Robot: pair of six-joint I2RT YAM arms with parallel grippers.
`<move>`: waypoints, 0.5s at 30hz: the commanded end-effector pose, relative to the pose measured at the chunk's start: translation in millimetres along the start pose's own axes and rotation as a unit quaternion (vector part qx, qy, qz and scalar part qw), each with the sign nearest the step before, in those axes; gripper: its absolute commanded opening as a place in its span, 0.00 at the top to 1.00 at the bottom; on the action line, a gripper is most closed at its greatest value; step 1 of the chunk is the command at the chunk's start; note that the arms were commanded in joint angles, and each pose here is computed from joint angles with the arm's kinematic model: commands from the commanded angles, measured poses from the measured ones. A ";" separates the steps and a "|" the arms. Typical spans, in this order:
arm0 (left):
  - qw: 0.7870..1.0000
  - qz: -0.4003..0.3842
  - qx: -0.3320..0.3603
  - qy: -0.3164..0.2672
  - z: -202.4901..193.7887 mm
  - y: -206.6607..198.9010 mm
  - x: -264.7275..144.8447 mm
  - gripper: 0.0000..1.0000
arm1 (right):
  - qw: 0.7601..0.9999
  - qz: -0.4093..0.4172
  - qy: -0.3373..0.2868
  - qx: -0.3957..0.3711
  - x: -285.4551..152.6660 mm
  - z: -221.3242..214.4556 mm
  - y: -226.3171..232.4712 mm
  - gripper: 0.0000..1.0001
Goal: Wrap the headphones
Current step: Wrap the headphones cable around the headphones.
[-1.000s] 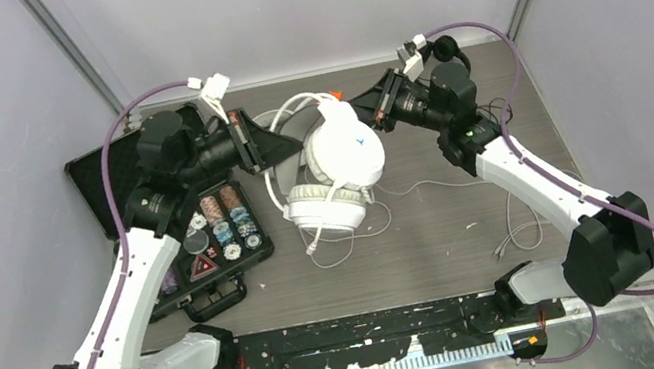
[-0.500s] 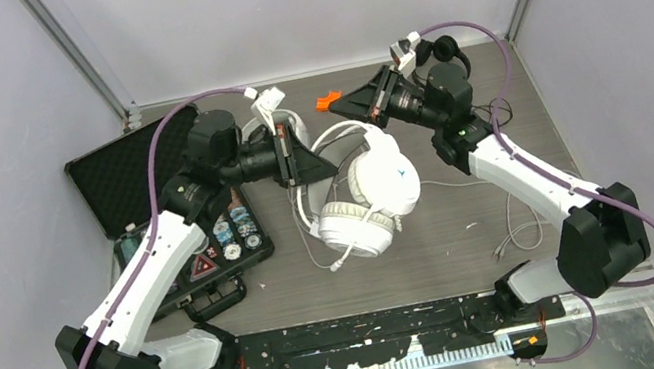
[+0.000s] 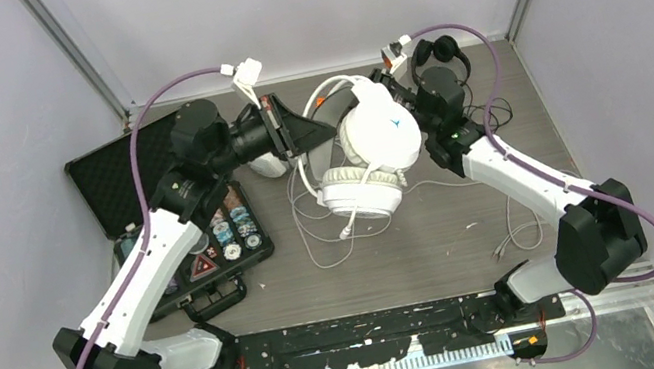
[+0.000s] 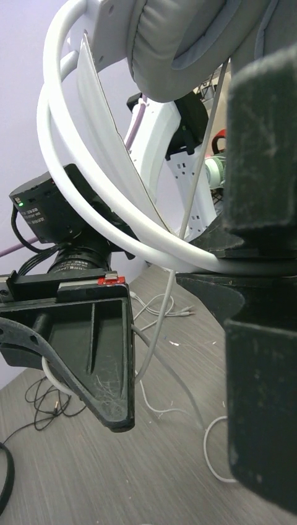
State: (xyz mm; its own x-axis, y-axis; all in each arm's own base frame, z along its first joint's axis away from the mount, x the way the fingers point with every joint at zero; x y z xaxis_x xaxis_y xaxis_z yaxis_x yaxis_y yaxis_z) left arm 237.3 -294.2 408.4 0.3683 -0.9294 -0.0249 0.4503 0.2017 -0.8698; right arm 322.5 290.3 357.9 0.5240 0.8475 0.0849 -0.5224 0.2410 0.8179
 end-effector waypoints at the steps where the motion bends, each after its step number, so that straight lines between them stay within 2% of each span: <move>1: 0.997 -0.072 0.000 0.008 2.5 -47.3 -3.9 1.00 | 0.999 0.017 -0.044 -0.023 1.5 19.7 13.8 1.00; 6: 0.988 -0.097 -0.005 0.119 -40.4 -47.7 0.8 1.00 | 0.998 0.027 -0.044 -0.023 4.8 22.1 15.1 1.00; 9: 0.979 -0.091 0.000 0.184 -67.2 -36.2 -10.5 1.00 | 0.998 0.018 -0.038 -0.036 4.0 25.9 11.5 1.00; 12: 0.979 -0.023 0.044 0.200 -80.6 -11.3 -27.6 1.00 | 0.999 0.004 -0.033 -0.042 -2.1 32.2 3.3 1.00; 15: 0.971 0.084 0.115 0.193 -80.1 23.4 -49.2 1.00 | 0.998 -0.018 -0.019 -0.061 -10.6 37.0 -5.9 1.00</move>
State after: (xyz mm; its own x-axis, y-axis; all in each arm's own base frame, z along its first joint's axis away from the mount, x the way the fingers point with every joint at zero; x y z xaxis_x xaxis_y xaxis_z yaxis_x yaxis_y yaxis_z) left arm 205.1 -304.5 341.1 0.1692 -0.9481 -0.2694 0.4304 0.3170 -0.8452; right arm 326.2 281.4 366.4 0.5162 0.8504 0.1022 -0.5496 0.2373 0.8010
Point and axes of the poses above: each gripper's point midway between its finger pads, its own x axis out along the fingers, its own y axis along the line the jaws close on, z = x × y, the point moved 1 cm from there along -x, back along the fingers, and after that the axes turned 14 degrees about -x, right-handed, at the moved point
